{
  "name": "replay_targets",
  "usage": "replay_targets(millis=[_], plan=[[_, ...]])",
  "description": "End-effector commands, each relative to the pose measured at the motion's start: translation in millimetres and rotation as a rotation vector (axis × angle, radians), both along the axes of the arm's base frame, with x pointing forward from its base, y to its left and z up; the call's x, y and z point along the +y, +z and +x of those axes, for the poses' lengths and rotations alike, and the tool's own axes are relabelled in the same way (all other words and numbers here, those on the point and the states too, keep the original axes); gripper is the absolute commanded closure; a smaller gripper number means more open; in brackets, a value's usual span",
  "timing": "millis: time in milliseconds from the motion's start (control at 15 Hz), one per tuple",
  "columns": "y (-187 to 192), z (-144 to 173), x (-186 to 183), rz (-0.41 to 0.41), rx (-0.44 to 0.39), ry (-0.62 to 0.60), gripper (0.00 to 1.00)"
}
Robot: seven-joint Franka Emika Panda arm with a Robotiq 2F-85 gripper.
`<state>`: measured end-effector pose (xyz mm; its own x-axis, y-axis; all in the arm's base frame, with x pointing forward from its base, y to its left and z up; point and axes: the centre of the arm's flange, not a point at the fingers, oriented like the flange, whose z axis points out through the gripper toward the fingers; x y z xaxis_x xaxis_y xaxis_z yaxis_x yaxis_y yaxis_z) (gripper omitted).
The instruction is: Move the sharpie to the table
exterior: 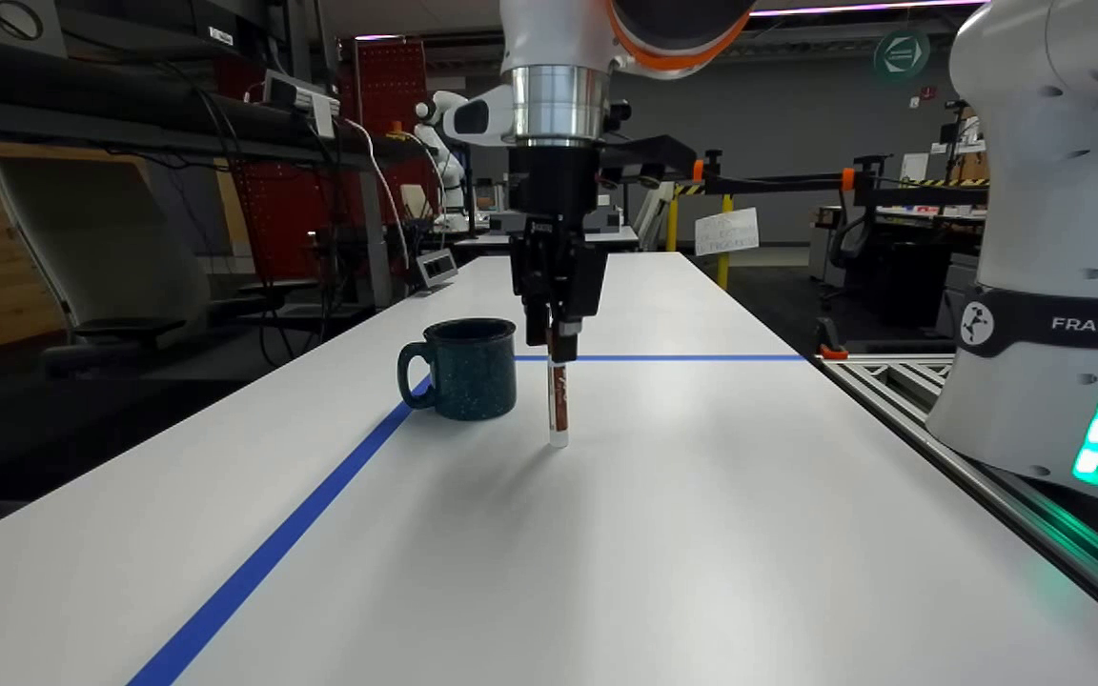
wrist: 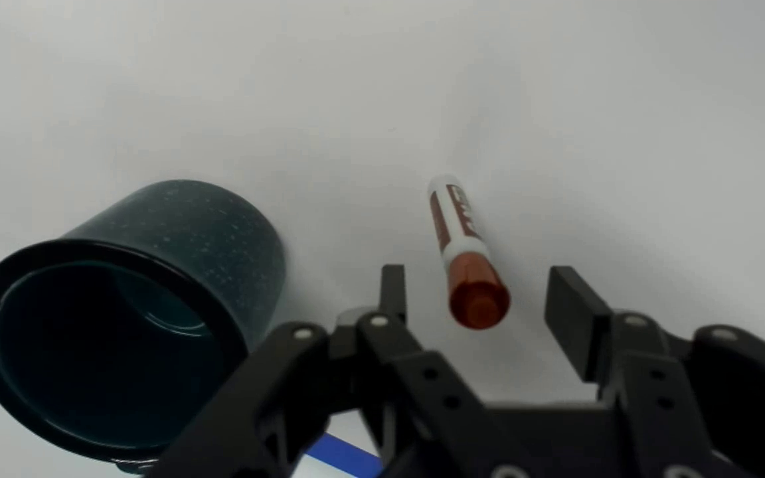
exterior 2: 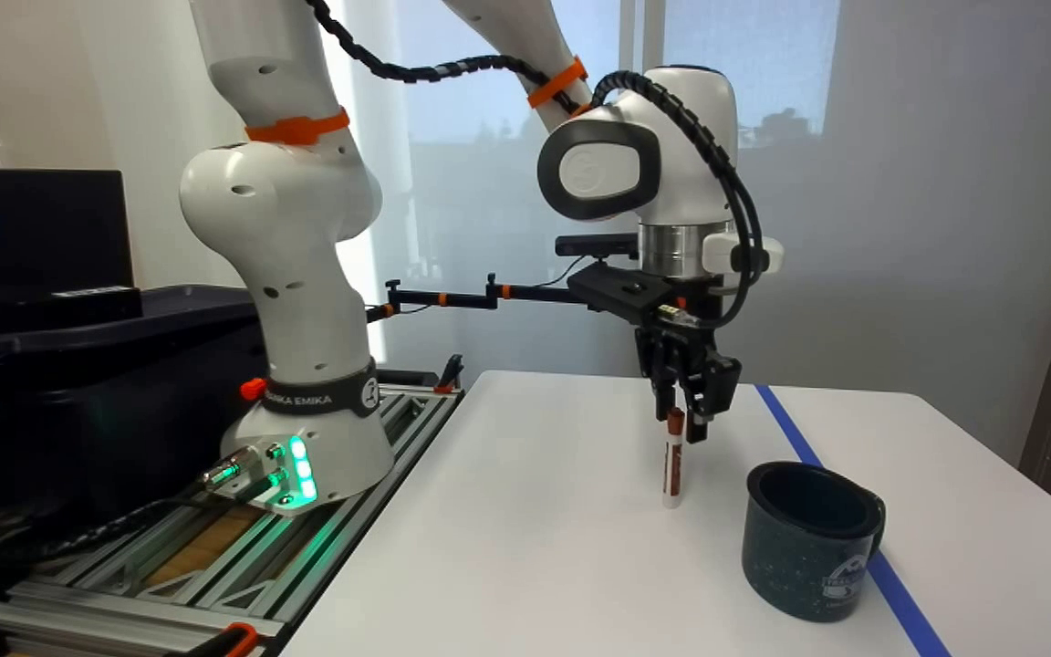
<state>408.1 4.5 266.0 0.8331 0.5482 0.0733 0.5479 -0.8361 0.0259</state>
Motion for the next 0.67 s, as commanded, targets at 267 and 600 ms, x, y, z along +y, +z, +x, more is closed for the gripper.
replay_targets(millis=[267, 600], plan=[[40.9, -5.6, 2.3, 0.03, 0.008, -0.025, 0.0], [93.4, -14.6, 1.1, 0.072, 0.067, -0.194, 0.0]])
